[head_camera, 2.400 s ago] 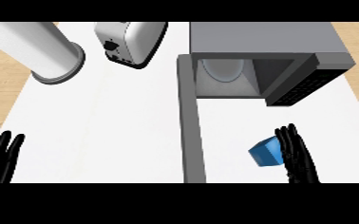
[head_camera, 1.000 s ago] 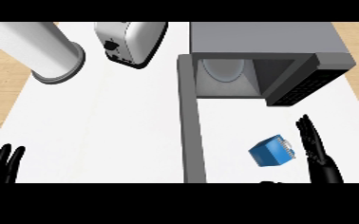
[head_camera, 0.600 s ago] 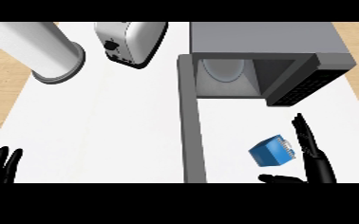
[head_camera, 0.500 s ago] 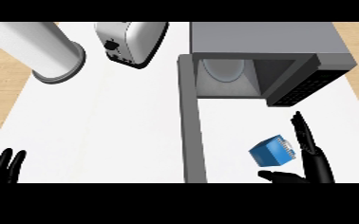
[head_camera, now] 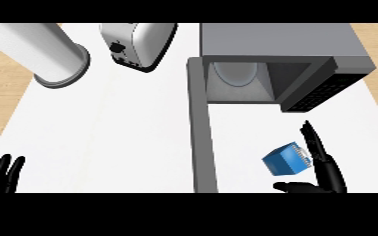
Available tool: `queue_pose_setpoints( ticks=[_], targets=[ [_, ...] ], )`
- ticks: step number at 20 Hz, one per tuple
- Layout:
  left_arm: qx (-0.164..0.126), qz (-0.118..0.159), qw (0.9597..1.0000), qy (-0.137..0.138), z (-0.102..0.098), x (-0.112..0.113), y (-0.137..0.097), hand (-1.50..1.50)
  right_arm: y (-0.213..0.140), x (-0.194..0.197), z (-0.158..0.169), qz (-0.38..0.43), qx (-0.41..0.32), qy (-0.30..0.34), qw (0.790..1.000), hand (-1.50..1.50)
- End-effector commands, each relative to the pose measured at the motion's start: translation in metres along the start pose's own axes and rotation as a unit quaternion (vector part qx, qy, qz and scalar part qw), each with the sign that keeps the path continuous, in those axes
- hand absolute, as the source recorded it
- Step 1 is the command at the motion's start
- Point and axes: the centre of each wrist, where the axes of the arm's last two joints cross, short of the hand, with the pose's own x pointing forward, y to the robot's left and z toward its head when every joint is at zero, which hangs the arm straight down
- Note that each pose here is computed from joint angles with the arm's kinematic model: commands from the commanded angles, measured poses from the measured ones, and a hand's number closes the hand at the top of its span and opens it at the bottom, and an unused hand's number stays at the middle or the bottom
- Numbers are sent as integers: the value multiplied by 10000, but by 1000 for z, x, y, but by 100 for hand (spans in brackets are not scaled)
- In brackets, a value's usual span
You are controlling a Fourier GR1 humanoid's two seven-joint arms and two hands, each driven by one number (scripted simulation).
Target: Pick up the milk, place it into the microwave and close the microwave
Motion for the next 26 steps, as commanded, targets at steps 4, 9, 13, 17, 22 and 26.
queue_pose_setpoints(
  ticks=[4,9,13,17,22,26],
  targets=[
    [-1,76,10000,48,10,5,6,-150,9,-18,9,-436,176,138,9988,-150],
    [44,-35,10000,18,0,24,3,-150,21,-28,-8,-295,81,-48,9995,-150],
    [35,47,10000,-30,-3,14,10,-150,17,-24,-20,-595,35,-230,9980,-150],
    [-45,141,9999,45,8,-1,-7,-150,19,-32,-14,-1248,-76,-221,9919,150],
    [112,72,9999,-16,2,-5,16,-150,27,-31,-14,-1623,-69,-610,9848,150],
    [6,59,10000,10,4,-3,11,-150,25,-17,-22,-1938,110,-489,9798,150]
  ],
)
